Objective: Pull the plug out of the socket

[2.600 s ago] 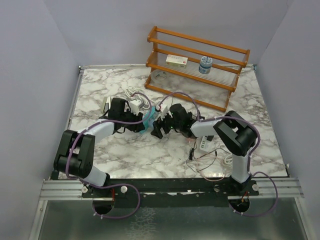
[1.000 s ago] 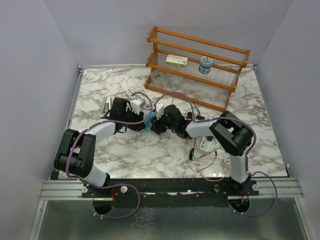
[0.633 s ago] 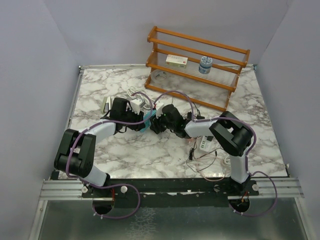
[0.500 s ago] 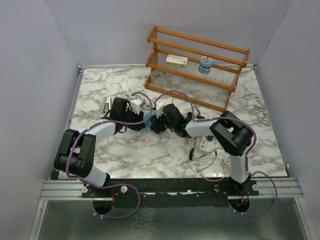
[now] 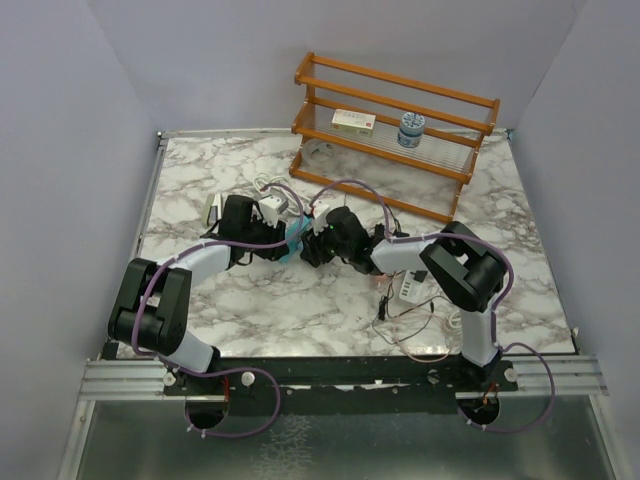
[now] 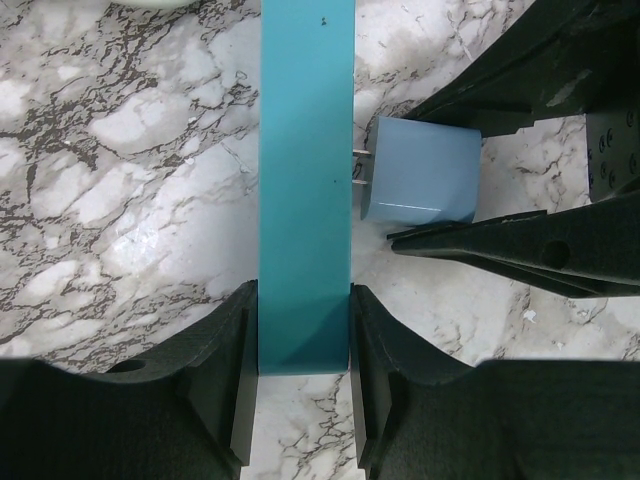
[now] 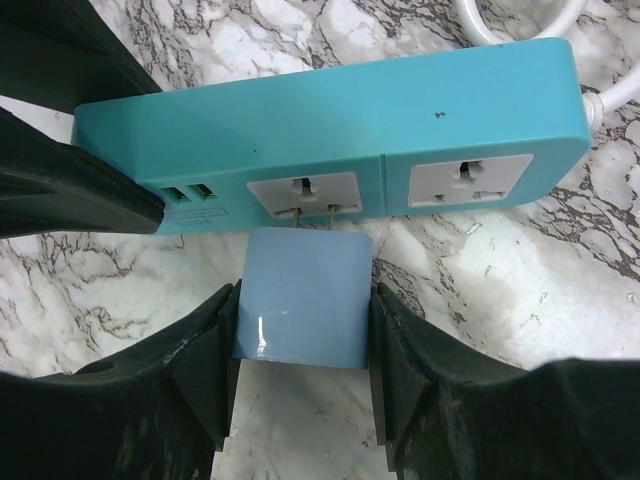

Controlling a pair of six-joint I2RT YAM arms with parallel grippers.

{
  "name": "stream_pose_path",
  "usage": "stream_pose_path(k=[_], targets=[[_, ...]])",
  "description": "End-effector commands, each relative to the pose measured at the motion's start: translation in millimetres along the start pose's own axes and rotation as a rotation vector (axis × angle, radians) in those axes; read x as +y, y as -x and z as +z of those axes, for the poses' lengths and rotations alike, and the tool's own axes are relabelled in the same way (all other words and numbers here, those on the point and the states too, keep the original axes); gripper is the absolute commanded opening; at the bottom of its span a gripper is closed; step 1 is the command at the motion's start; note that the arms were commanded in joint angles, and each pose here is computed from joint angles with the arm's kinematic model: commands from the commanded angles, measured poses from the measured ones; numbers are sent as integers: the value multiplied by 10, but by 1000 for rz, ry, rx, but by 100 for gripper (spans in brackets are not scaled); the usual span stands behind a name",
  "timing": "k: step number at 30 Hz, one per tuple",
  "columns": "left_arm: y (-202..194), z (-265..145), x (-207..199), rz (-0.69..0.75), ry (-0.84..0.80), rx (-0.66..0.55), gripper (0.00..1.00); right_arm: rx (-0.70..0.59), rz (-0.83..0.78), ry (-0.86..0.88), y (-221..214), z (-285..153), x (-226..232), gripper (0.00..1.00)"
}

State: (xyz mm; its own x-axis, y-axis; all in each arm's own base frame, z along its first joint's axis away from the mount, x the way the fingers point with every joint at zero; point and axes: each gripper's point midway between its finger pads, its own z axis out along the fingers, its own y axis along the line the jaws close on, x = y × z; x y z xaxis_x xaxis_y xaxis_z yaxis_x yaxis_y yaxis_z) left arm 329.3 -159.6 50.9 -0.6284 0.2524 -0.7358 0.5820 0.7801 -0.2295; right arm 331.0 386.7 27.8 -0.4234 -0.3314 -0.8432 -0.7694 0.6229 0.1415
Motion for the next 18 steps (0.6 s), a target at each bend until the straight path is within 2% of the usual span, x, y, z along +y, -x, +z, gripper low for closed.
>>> stream_pose_path(k=[1,5,13,18], targets=[[-203,-28,255,-33,121,52,0,99,46,-10,-294,1,61,1],[-183,-42,266,-30,128,45,0,88,36,10,-246,-13,91,1],[-150,-94,360,-49,164,31,0,38,-46,226,-166,-149,441,1],[-117,-113,328,-47,140,17,0,22,-67,234,-119,-199,421,1]])
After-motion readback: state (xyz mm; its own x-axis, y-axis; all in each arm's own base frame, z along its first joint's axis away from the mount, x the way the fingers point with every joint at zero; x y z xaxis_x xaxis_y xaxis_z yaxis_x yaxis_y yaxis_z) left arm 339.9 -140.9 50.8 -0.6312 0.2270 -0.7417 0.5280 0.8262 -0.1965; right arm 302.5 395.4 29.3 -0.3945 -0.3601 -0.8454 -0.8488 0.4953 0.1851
